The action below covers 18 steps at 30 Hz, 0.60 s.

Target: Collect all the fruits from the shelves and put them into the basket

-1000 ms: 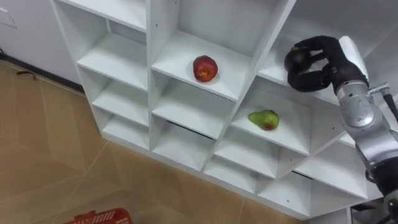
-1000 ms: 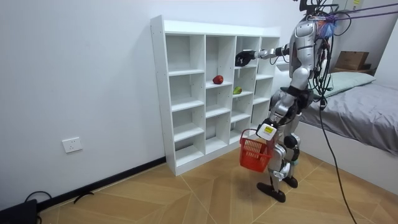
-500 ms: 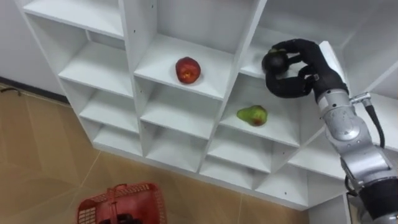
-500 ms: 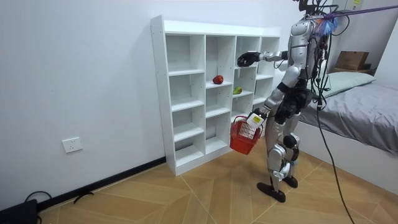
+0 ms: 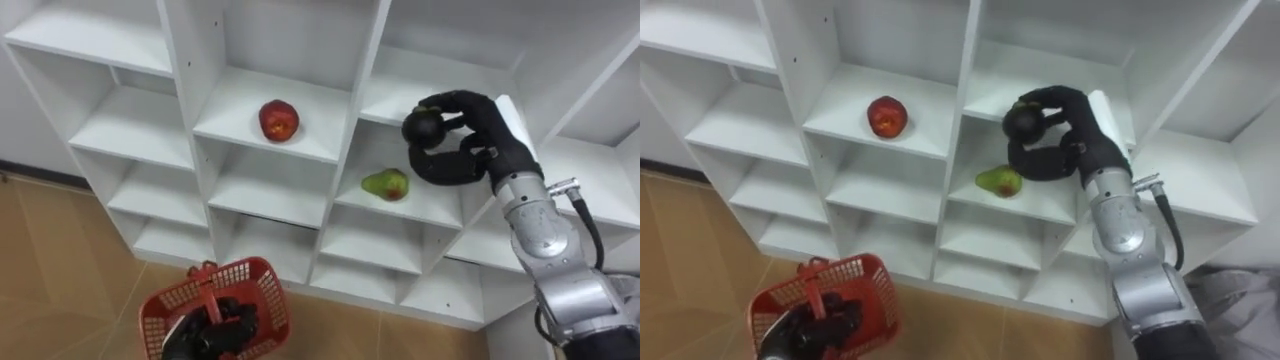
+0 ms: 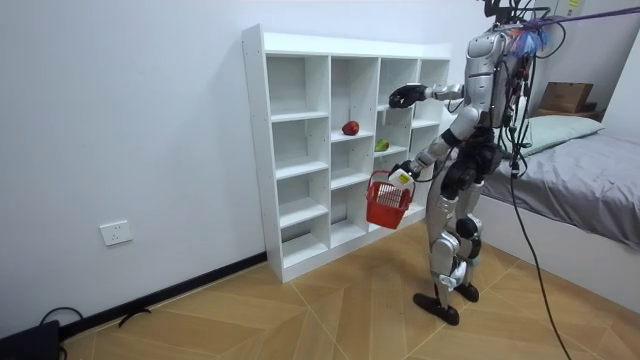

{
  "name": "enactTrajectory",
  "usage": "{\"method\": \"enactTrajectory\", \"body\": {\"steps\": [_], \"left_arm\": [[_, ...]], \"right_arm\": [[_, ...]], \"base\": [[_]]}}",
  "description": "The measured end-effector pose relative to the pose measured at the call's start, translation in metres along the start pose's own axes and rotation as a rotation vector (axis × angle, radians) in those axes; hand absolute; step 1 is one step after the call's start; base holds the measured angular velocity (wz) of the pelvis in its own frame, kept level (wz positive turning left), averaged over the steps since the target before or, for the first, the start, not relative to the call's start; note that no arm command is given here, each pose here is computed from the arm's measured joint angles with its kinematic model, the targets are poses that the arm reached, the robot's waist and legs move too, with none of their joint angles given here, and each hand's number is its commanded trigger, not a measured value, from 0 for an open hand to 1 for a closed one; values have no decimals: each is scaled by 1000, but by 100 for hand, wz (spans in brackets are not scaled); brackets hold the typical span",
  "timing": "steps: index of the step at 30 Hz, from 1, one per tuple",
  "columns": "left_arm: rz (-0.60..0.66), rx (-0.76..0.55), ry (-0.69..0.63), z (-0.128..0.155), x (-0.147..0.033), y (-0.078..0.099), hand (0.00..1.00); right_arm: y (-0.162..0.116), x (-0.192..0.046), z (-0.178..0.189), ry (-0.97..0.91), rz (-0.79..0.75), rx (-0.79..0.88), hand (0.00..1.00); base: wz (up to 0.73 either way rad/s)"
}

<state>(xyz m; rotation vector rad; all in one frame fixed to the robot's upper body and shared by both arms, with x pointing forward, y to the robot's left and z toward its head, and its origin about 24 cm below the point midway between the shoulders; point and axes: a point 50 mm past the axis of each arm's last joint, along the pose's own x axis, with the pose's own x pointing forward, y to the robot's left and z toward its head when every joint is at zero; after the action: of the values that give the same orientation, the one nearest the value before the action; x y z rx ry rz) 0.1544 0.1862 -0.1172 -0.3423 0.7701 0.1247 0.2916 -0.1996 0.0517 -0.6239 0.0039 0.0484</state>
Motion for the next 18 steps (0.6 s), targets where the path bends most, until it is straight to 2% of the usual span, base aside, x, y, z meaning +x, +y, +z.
{"method": "enactTrajectory", "body": {"steps": [10, 18], "left_arm": [[-2, -43, -10, 2, 1, 0, 100], [-40, -47, -20, 4, 3, -13, 100]], "right_arm": [[4, -6, 4, -22, 24, -11, 100], [35, -26, -7, 48, 163, 2, 100]], "base": [[-2], [-4]]}}
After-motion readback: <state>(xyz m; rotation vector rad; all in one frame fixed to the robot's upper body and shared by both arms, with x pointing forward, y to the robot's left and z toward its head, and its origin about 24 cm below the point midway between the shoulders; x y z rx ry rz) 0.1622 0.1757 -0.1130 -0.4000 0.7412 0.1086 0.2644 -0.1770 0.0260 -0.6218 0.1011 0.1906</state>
